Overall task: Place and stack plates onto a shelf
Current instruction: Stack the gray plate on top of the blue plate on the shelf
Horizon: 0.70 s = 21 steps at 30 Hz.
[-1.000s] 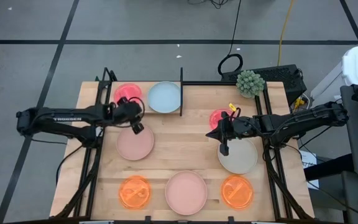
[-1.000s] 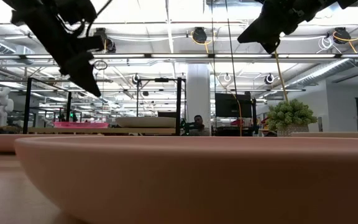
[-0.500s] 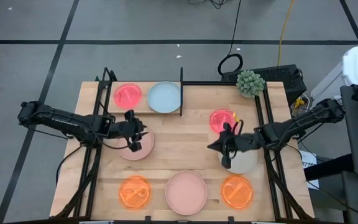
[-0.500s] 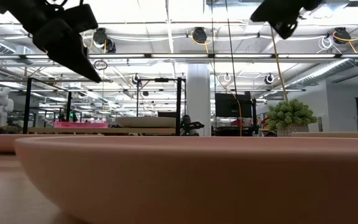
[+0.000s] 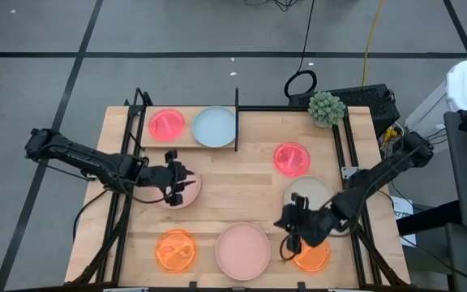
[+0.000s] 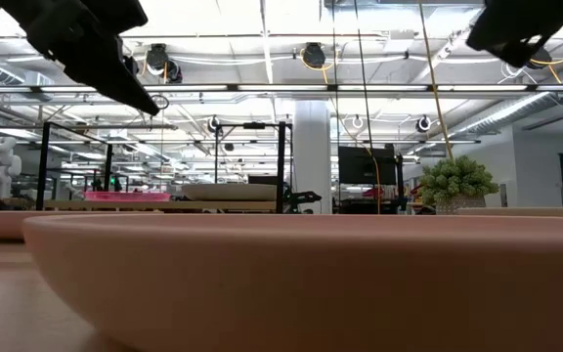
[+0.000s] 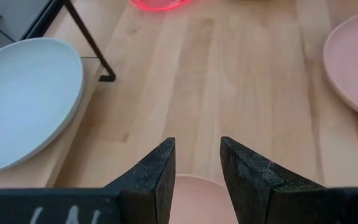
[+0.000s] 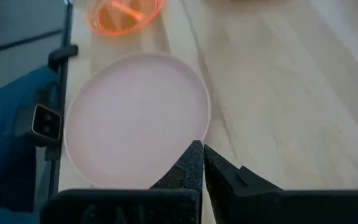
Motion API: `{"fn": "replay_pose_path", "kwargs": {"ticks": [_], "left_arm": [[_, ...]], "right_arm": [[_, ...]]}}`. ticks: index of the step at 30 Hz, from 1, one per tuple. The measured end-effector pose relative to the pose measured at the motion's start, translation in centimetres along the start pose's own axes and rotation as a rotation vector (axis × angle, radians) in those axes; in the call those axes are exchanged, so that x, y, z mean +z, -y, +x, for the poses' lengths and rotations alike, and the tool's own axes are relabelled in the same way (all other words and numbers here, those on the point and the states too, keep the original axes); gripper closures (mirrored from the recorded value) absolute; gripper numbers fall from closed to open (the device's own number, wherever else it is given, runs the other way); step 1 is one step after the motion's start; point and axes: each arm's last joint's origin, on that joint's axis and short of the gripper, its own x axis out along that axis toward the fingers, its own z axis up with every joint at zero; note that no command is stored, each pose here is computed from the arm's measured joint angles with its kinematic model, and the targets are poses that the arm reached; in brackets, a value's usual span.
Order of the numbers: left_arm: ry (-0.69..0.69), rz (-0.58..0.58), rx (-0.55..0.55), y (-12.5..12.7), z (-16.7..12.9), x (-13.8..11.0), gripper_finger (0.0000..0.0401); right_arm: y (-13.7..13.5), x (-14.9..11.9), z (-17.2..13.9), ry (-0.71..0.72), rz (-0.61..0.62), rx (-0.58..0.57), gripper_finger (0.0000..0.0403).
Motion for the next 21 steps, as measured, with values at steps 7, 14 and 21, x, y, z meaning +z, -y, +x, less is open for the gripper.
{"fn": "replay_pose_path", "kwargs": {"ticks": [7,14,21], "left_arm": [[0.036,0.014,-0.021,0.4,-0.1,0.3,0.0267],[0.036,0.019,-0.022,0.5,-0.1,0.3,0.0267],[0.036,0.028,-0.022,0.5,-0.1,0.3,0.0267]], "right_arm": [[-4.0,1.2,-0.5,-0.083,-0.102,-0.025,0.0403],[-5.4,1.5,-1.4,-0.174,-0.066,-0.091,0.036],[-5.3,-0.3,-1.5,-0.281,0.003,-0.174,0.028]]}}
